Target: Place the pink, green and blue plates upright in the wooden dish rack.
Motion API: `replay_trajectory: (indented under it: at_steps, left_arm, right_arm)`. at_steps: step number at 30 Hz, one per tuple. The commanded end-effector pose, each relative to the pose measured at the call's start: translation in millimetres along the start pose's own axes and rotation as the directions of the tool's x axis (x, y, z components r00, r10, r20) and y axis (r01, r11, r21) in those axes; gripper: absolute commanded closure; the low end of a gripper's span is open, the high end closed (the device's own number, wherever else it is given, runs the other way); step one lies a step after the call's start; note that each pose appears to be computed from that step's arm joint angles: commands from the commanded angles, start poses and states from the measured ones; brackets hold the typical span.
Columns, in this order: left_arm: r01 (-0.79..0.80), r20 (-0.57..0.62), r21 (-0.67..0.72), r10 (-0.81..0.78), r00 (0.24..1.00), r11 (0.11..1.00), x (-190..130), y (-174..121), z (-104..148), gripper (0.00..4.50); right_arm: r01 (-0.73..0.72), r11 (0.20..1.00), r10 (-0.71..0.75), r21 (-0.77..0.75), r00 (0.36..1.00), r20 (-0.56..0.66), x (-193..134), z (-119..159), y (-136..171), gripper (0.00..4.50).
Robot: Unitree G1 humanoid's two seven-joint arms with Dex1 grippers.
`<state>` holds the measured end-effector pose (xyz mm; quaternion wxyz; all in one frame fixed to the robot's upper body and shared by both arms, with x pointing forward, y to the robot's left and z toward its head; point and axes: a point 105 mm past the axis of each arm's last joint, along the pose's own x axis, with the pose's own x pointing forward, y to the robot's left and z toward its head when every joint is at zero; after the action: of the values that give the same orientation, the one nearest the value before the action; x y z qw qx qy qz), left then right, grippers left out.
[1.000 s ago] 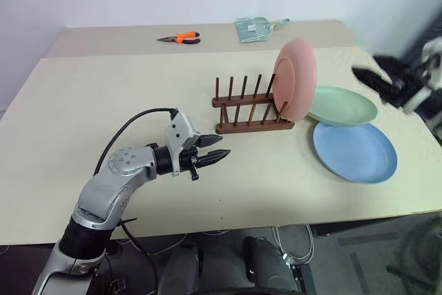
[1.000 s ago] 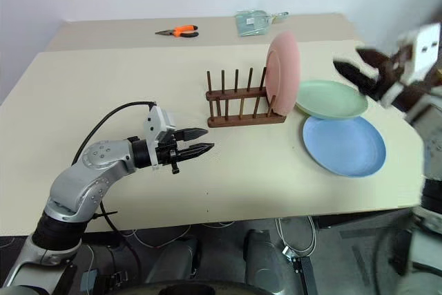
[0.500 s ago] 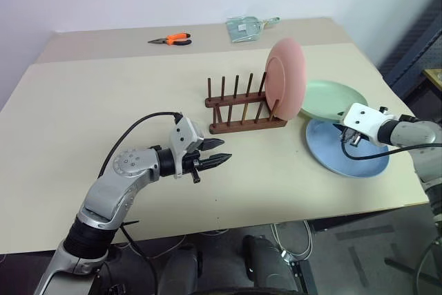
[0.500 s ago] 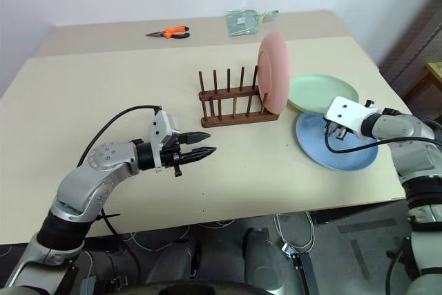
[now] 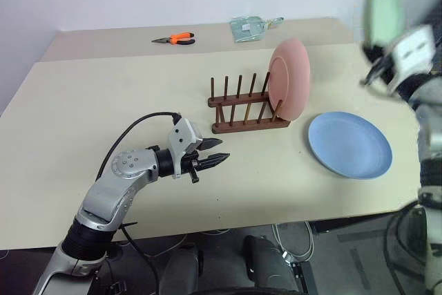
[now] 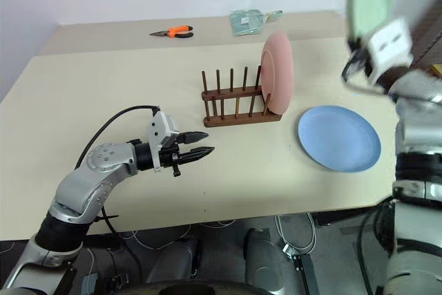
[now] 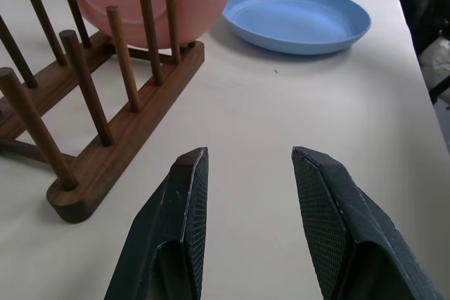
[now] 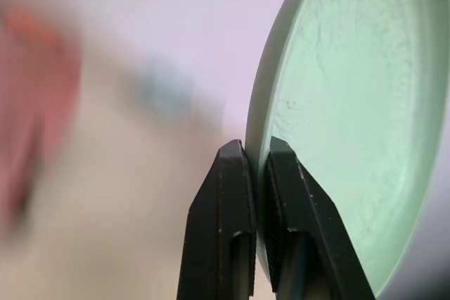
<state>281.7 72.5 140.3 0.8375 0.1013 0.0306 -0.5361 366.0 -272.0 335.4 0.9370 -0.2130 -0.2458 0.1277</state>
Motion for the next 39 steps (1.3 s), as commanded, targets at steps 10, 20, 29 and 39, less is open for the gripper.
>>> replay_trajectory:
  at_steps: [10,20,29,39]
  left_arm:
    - [0.025,0.086,0.025,-0.027,0.996,0.999,-5.4,3.0,20.8,2.57]
    - [0.015,0.088,0.025,-0.017,0.996,1.0,-4.1,1.7,24.6,2.57]
    - [0.013,0.092,0.028,-0.015,0.996,1.0,-5.4,0.7,29.6,2.57]
    - [0.017,0.09,0.024,-0.019,0.996,1.0,-5.3,-0.6,31.0,2.57]
  right_arm:
    - [-0.547,0.423,0.442,0.722,0.82,0.363,2.2,82.6,135.9,4.49]
    - [-0.364,0.39,0.457,0.846,0.874,0.165,16.1,29.5,157.8,4.49]
    - [-0.272,0.485,0.457,0.831,0.889,0.024,17.0,-5.8,149.8,4.49]
    - [-0.365,0.574,0.505,0.733,0.863,0.034,13.2,-1.7,158.2,1.62]
